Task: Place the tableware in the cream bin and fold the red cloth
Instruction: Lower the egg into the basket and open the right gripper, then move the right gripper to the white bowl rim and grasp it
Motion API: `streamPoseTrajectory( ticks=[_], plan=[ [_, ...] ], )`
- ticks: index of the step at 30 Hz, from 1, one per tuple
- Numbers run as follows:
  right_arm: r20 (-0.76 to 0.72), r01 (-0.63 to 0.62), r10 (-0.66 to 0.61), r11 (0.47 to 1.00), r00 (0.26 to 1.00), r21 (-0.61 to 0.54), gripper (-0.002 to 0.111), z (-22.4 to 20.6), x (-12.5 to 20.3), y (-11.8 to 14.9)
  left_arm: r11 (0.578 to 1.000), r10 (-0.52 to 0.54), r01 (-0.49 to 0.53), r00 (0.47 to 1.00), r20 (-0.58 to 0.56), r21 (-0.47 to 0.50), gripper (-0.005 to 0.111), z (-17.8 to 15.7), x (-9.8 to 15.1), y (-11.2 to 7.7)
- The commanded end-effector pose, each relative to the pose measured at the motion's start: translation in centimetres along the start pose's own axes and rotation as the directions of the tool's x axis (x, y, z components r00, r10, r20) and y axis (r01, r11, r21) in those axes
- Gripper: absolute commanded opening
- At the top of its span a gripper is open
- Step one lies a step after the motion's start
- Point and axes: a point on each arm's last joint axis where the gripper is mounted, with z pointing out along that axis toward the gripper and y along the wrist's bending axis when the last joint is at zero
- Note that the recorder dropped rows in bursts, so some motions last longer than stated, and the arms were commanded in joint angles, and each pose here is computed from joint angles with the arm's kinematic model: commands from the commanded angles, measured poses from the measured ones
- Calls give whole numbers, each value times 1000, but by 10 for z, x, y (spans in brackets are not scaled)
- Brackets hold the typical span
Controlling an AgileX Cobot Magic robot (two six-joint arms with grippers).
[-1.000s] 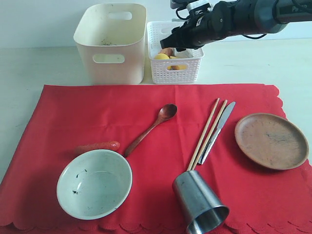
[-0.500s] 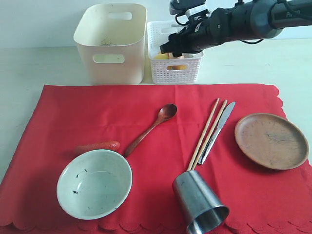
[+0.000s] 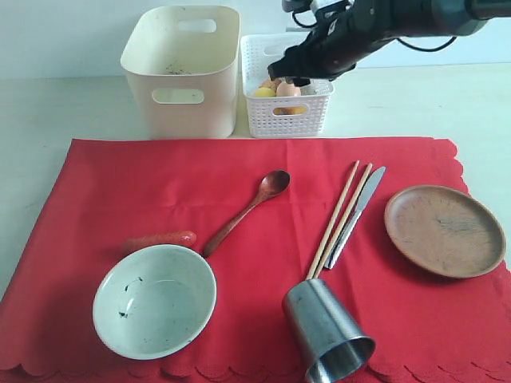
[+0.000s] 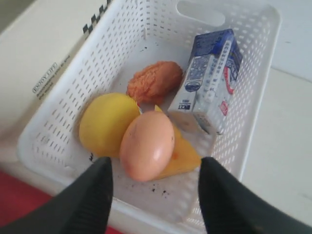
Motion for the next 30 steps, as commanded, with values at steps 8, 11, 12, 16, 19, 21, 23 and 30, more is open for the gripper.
streamPoseTrajectory(
  ticks=[8,11,12,16,19,21,23,30],
  plan=[
    [-57,33,-32,999,998,5,3,-84,-27,-1,1000,-7,7,1000,7,-2,2,0,0,0],
    [-90,34,-34,999,995,0,0,-101,-26,-1,1000,-7,7,1000,7,-2,2,0,0,0],
    [-97,35,-35,999,995,-2,0,-106,-25,-1,1000,-7,7,1000,7,-2,2,0,0,0],
    [-108,63,-64,998,992,-15,0,-127,-19,7,1000,-7,7,1000,7,-2,2,0,0,0],
    [-116,107,-112,993,987,-43,0,-140,-11,18,1000,-7,7,1000,7,-2,2,0,0,0],
    [-127,130,-138,989,982,-65,0,-148,-6,29,1000,-7,7,1000,7,-2,2,0,0,0],
    [-145,154,-166,984,975,-92,0,-152,0,42,1000,-7,7,1000,7,-2,2,0,0,0],
    [-182,252,-286,949,941,-192,0,-150,21,91,1000,-7,7,1000,7,-2,2,0,0,0]
  ],
)
